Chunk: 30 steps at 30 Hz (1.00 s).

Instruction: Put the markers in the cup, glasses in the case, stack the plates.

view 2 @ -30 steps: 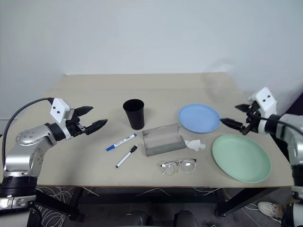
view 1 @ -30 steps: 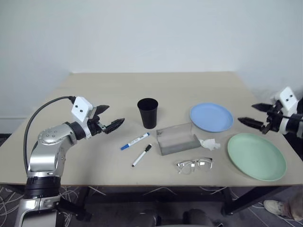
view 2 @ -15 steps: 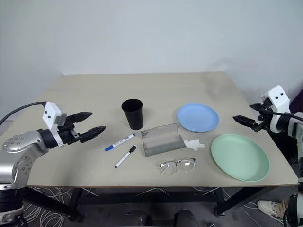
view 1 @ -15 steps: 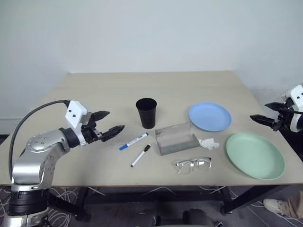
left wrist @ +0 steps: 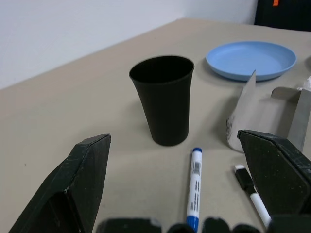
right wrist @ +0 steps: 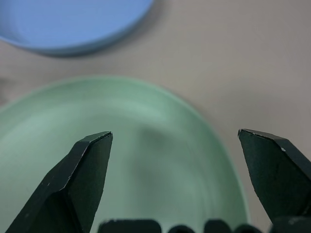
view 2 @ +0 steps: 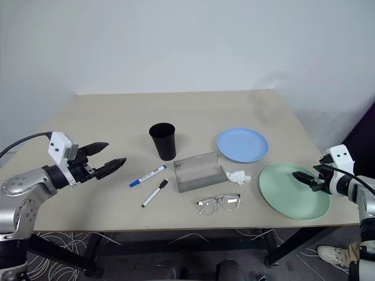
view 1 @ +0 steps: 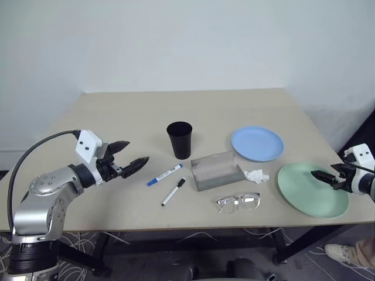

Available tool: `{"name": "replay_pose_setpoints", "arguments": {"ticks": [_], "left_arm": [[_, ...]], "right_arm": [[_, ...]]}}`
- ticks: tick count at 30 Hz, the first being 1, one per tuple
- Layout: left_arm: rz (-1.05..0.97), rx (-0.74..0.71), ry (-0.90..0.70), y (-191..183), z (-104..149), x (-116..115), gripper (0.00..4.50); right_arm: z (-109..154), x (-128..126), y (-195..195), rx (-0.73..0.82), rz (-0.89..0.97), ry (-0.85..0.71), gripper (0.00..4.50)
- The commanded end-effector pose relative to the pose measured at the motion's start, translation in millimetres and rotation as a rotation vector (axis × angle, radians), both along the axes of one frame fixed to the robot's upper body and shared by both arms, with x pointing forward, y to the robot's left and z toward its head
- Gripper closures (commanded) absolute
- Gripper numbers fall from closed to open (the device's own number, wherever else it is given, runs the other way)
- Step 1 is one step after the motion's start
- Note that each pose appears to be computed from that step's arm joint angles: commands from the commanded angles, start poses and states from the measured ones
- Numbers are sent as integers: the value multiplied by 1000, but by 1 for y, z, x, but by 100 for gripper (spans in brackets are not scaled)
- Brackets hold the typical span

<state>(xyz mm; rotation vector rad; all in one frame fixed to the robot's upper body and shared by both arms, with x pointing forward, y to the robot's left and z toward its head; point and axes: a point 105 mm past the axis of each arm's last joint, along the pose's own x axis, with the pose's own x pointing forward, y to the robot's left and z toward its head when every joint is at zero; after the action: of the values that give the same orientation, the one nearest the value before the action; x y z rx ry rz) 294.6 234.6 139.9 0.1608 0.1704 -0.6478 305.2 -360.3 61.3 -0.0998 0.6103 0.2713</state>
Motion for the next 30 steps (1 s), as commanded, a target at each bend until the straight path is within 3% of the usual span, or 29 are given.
{"name": "replay_pose_setpoints", "arguments": {"ticks": [1, 11, 14, 25, 30], "left_arm": [[-6, 14, -58, -1, 14, -1, 6], [7, 11, -51, -1, 10, -1, 6], [10, 9, -51, -1, 10, 0, 0], [17, 5, -53, -6, 9, 4, 0], [24, 3, -57, -7, 8, 6, 0]], "right_arm": [[6, -1, -9, 2, -41, -20, 0], [-3, -14, -20, 16, -92, 26, 0], [-2, -15, -20, 23, -90, 31, 57], [13, -10, -16, 203, -161, -8, 435], [22, -4, -11, 329, -229, -37, 447]]}}
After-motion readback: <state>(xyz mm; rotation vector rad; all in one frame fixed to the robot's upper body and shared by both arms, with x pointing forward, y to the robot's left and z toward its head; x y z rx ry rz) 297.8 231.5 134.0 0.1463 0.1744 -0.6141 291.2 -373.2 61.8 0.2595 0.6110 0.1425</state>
